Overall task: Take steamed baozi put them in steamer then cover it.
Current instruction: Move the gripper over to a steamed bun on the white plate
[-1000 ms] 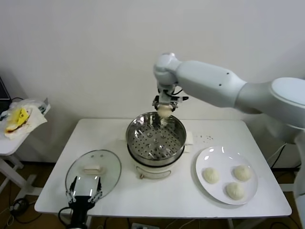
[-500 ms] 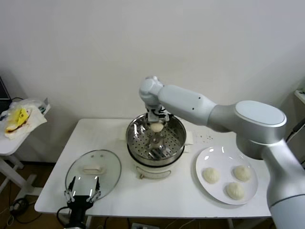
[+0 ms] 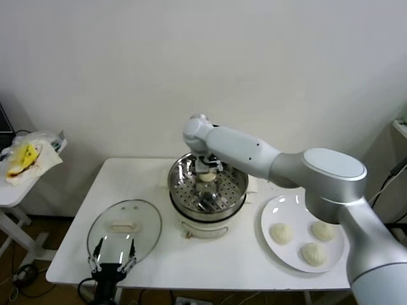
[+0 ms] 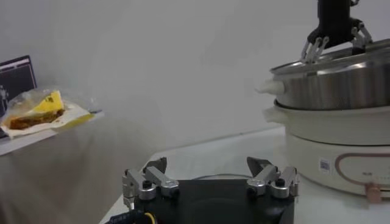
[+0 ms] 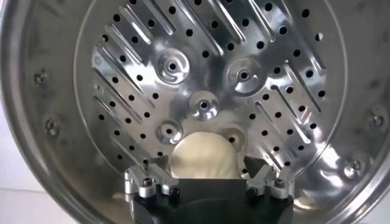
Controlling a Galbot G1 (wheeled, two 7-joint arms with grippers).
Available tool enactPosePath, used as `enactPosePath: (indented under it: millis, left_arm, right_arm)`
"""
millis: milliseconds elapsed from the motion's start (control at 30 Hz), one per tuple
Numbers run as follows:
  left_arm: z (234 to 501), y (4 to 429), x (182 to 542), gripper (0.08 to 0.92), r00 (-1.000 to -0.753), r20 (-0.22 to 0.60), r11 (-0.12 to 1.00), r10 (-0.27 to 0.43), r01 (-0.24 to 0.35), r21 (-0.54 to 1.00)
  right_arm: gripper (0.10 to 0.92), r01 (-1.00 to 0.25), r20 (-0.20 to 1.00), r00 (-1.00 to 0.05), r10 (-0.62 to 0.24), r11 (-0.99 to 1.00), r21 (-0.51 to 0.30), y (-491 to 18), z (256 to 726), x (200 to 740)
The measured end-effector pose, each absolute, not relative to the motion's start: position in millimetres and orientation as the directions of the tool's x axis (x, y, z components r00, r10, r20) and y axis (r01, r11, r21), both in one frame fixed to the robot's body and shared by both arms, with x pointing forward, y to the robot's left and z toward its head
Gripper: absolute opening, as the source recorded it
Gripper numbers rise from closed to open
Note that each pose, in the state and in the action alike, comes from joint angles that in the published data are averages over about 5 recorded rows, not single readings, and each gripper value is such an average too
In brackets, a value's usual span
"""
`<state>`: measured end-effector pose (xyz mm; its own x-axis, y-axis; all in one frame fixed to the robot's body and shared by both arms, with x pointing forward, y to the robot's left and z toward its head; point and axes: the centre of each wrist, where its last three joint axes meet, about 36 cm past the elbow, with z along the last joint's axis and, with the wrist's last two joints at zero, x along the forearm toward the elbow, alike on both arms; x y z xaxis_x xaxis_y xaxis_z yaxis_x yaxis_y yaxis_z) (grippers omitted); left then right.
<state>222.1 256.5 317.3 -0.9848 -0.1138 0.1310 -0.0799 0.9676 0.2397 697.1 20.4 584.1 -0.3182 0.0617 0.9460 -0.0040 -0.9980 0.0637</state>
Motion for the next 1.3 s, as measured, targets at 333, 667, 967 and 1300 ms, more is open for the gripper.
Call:
enactPosePath:
  millis: [333, 667, 967, 1300]
  left_arm:
    - [317.4, 255.8, 218.8, 0.823, -0.985, 0.134, 0.967, -0.108, -0.073, 0.242]
    - [315.2, 256.0, 213.9, 0.823, -0.986, 0.136, 0.968, -0.100, -0.065, 0.242]
    - [321.0, 254.1, 213.7, 0.823, -0.988, 0.130, 0.968, -0.083, -0.049, 0.247]
    - [323.1, 255.0, 217.2, 0.823, -0.989, 0.124, 0.967, -0.085, -0.052, 0.250]
  right_arm:
    - [0.823, -0.052, 0.942, -0.336, 0.007, -0.999, -0.012, -12.5, 639.0, 695.9]
    - [0.823, -0.402, 0.941, -0.313, -0.132, -0.879, -0.256, -124.5, 698.2, 697.0]
    - [0.823, -0.804, 0.944, -0.273, -0.184, -0.495, -0.329, -247.2, 694.7, 672.9]
    - [0.823, -0.970, 0.974, -0.146, -0.171, -0.170, -0.175, -336.5, 617.8, 626.9]
